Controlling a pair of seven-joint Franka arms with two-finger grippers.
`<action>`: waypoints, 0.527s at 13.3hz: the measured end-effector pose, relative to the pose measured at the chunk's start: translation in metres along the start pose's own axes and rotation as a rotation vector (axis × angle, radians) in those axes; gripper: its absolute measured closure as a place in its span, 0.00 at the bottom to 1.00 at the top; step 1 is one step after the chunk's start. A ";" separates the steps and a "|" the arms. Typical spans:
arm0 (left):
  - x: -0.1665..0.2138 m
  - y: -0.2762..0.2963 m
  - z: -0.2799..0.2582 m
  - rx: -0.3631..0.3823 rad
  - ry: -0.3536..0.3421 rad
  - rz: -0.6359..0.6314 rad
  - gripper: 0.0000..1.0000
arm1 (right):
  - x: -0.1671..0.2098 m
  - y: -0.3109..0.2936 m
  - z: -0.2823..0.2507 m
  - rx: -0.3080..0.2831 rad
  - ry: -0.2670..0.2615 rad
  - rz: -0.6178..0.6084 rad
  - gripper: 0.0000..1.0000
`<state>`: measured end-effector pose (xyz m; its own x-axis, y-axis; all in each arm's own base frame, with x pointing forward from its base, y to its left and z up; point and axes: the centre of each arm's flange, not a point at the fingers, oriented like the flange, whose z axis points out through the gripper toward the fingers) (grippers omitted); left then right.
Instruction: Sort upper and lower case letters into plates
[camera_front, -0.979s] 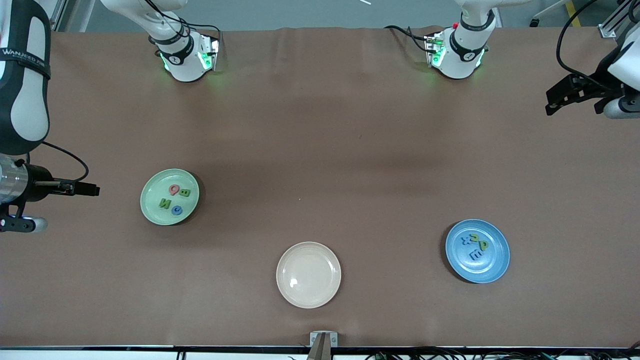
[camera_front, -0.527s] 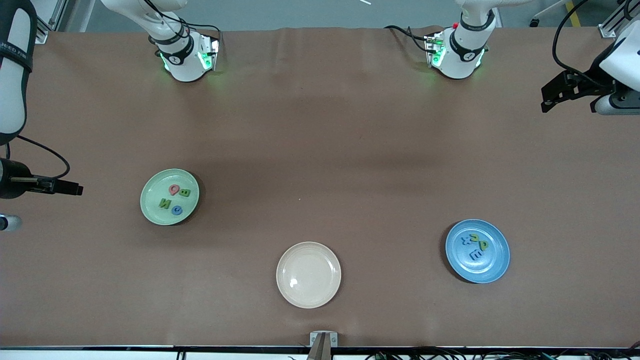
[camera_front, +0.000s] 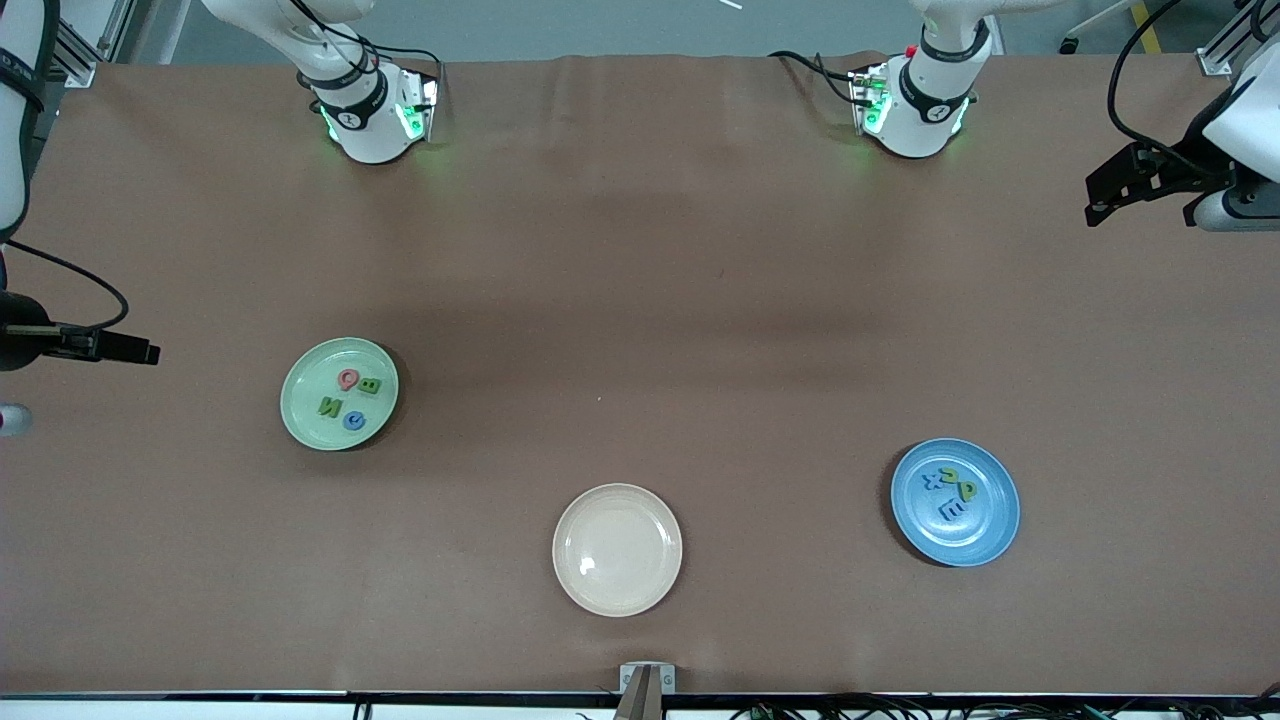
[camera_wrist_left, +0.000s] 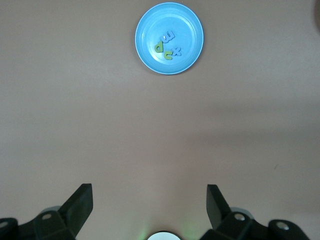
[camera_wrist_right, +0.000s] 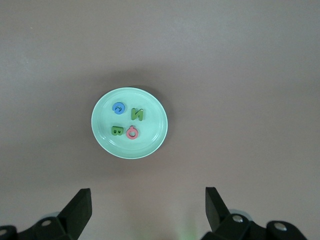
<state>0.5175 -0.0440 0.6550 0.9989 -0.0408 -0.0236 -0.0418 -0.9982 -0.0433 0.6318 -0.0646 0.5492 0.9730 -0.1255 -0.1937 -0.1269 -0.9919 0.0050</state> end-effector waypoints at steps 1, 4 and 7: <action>0.001 0.000 0.000 0.000 0.006 0.000 0.00 | -0.006 0.000 -0.004 0.004 0.005 -0.002 0.00; 0.001 0.000 0.000 0.000 0.009 0.000 0.00 | -0.024 -0.003 -0.011 0.018 0.028 -0.017 0.00; 0.001 0.000 0.000 0.000 0.009 0.000 0.00 | -0.047 -0.007 -0.009 0.037 0.070 -0.033 0.00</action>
<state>0.5187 -0.0443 0.6549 0.9990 -0.0416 -0.0145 -0.0422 -0.9982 -0.0429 0.5886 -0.0520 0.5670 0.9877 -0.0949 -0.1242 -0.1002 -0.9943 -0.0372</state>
